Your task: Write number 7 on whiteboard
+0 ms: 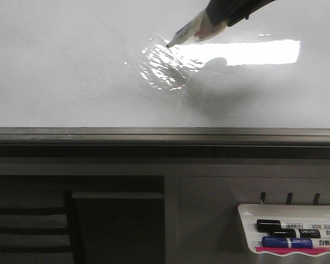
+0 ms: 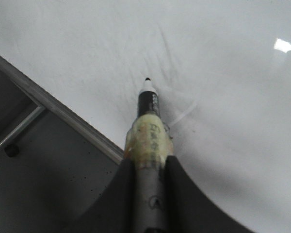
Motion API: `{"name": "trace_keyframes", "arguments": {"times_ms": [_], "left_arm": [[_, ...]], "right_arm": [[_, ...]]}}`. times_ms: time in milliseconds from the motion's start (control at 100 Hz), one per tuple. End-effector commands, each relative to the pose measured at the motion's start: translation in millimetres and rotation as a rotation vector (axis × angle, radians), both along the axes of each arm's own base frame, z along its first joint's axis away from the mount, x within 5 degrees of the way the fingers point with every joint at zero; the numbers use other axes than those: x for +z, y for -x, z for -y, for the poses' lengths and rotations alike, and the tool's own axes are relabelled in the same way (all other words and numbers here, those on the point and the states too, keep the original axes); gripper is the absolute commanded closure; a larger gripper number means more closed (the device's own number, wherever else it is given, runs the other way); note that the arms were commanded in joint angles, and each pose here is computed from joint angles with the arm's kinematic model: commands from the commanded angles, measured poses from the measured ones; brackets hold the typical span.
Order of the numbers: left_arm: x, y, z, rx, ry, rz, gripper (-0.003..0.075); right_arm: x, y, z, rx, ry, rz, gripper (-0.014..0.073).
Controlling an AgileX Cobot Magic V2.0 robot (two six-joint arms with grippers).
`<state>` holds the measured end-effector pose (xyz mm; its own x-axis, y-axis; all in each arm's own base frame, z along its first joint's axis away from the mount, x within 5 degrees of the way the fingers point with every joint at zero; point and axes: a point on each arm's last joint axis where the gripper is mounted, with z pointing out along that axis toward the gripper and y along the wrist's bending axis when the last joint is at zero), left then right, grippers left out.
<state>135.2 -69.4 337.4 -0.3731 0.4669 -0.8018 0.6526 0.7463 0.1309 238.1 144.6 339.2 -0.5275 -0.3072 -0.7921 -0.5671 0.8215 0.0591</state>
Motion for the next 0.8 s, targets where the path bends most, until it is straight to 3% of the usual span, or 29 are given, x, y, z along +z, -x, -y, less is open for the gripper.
{"name": "trace_keyframes", "arguments": {"times_ms": [0,280,560,790], "left_arm": [[13.2,-5.9,1.0,0.036,0.066,0.070,0.0428],[13.5,-6.1,0.9,0.037,0.068,0.073,0.0428],[14.2,-6.7,0.8,0.040,0.070,0.083,0.0428],[14.3,-6.7,0.8,0.040,0.070,0.084,0.0428]], "right_arm": [[21.7,-6.9,-2.3,-0.021,-0.069,0.120,0.0641],[12.6,-16.6,-3.0,-0.035,-0.050,0.107,0.0641],[11.8,-20.5,31.3,-0.124,0.016,0.045,0.0641],[10.0,-20.7,34.1,-0.134,0.017,0.037,0.0641]]}}
